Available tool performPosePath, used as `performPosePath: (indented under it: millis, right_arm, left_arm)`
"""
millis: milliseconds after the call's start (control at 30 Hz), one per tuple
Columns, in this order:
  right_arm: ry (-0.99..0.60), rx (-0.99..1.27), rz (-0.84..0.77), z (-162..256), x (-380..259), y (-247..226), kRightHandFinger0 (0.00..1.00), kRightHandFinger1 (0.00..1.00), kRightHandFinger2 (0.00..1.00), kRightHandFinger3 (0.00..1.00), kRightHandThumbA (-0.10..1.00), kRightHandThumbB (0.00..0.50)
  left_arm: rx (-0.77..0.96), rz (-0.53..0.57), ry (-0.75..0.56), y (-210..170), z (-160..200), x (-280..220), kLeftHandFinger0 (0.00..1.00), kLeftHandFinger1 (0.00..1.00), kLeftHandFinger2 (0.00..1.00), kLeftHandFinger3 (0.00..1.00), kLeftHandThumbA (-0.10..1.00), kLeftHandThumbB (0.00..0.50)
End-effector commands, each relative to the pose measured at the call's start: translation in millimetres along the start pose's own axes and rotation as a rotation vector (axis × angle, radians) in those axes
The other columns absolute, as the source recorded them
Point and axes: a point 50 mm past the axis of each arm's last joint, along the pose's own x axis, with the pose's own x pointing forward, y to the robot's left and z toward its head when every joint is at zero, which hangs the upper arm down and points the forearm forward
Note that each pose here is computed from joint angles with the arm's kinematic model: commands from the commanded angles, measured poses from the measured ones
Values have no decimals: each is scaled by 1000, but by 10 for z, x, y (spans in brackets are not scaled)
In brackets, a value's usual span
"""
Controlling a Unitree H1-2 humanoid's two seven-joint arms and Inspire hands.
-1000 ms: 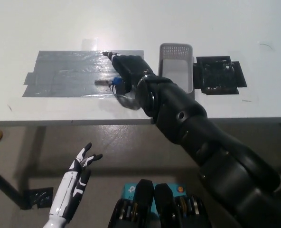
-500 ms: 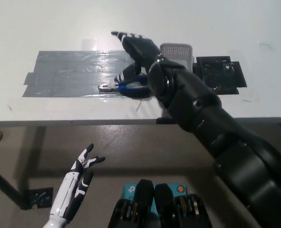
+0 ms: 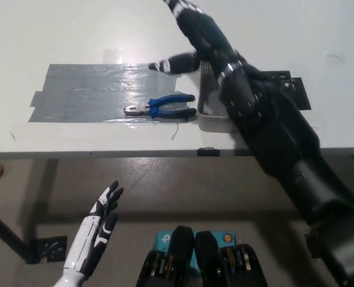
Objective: The robot picks the blue plier placed on top of the container and places it on the grey area of the table
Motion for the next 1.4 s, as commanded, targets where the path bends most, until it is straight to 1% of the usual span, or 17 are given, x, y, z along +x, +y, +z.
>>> performPosePath:
  millis: [0, 33, 67, 133, 200, 233, 267, 367, 667, 733, 833, 900, 967, 1033, 1067, 1133, 1367]
  right_arm:
    - [-447, 287, -338, 796, -1647, -1131, 1000, 1000, 1000, 1000, 1000, 261]
    - [-453, 281, -343, 806, -1696, -1138, 1000, 1000, 1000, 1000, 1000, 264]
    - [-489, 295, -353, 807, -1866, -1134, 1000, 1000, 1000, 1000, 1000, 232]
    - [-505, 304, -393, 854, -2205, -1107, 1000, 1000, 1000, 1000, 1000, 203]
    - [-508, 356, -445, 848, -2570, -1054, 1000, 1000, 1000, 1000, 1000, 250]
    - [-509, 363, -450, 849, -2600, -1047, 1000, 1000, 1000, 1000, 1000, 252]
    - [-504, 389, -457, 827, -2721, -1008, 1000, 1000, 1000, 1000, 1000, 259]
    - [-503, 431, -464, 773, -2886, -938, 1000, 1000, 1000, 1000, 1000, 234]
    - [-421, 497, -462, 566, -3112, -654, 1000, 1000, 1000, 1000, 1000, 230]
    - [-377, 504, -446, 490, -3137, -596, 1000, 1000, 1000, 1000, 1000, 251]
    - [-283, 509, -443, 218, -3036, -405, 1000, 1000, 1000, 1000, 1000, 236]
    - [-190, 482, -408, -37, -2992, -272, 1000, 1000, 1000, 1000, 1000, 161]
    - [-87, 502, -389, -329, -2958, -75, 1000, 1000, 1000, 1000, 1000, 132]
    - [0, 504, -371, -570, -2945, 111, 1000, 1000, 1000, 1000, 1000, 160]
    - [48, 461, -347, -708, -2946, 221, 1000, 1000, 1000, 1000, 1000, 160]
    - [126, 418, -281, -901, -2946, 414, 1000, 1000, 1000, 1000, 1000, 163]
    - [169, 470, -209, -923, -3047, 589, 1000, 1000, 1000, 1000, 1000, 193]
  left_arm:
    - [12, 83, -86, 197, 152, 275, 1000, 1000, 1000, 1000, 1000, 123]
    - [13, 85, -88, 201, 153, 296, 1000, 1000, 1000, 1000, 1000, 135]
    - [14, 92, -94, 201, 153, 347, 1000, 1000, 1000, 1000, 1000, 148]
    - [13, 96, -106, 202, 159, 423, 1000, 1000, 1000, 1000, 1000, 114]
    - [-1, 100, -118, 191, 156, 482, 1000, 1000, 1000, 1000, 1000, 81]
    - [-2, 100, -122, 198, 161, 511, 1000, 1000, 1000, 1000, 1000, 69]
    - [-4, 99, -123, 198, 166, 549, 1000, 1000, 1000, 1000, 1000, 80]
    - [1, 100, -126, 200, 169, 624, 1000, 1000, 1000, 1000, 1000, 76]
    - [7, 106, -123, 240, 154, 654, 1000, 1000, 1000, 1000, 1000, 64]
    - [4, 106, -118, 233, 153, 662, 1000, 1000, 1000, 1000, 1000, 72]
    - [3, 110, -110, 244, 141, 614, 1000, 1000, 1000, 1000, 1000, 78]
    - [2, 112, -102, 248, 124, 575, 1000, 1000, 1000, 1000, 1000, 70]
    - [-5, 116, -96, 249, 101, 534, 1000, 1000, 1000, 1000, 1000, 51]
    - [-11, 117, -92, 240, 85, 504, 1000, 1000, 1000, 1000, 1000, 53]
    - [-15, 120, -87, 239, 80, 490, 1000, 1000, 1000, 1000, 1000, 68]
    - [-13, 125, -90, 255, 77, 464, 1000, 1000, 1000, 1000, 1000, 55]
    - [-40, 133, -75, 228, 17, 328, 1000, 1000, 1000, 1000, 1000, 48]
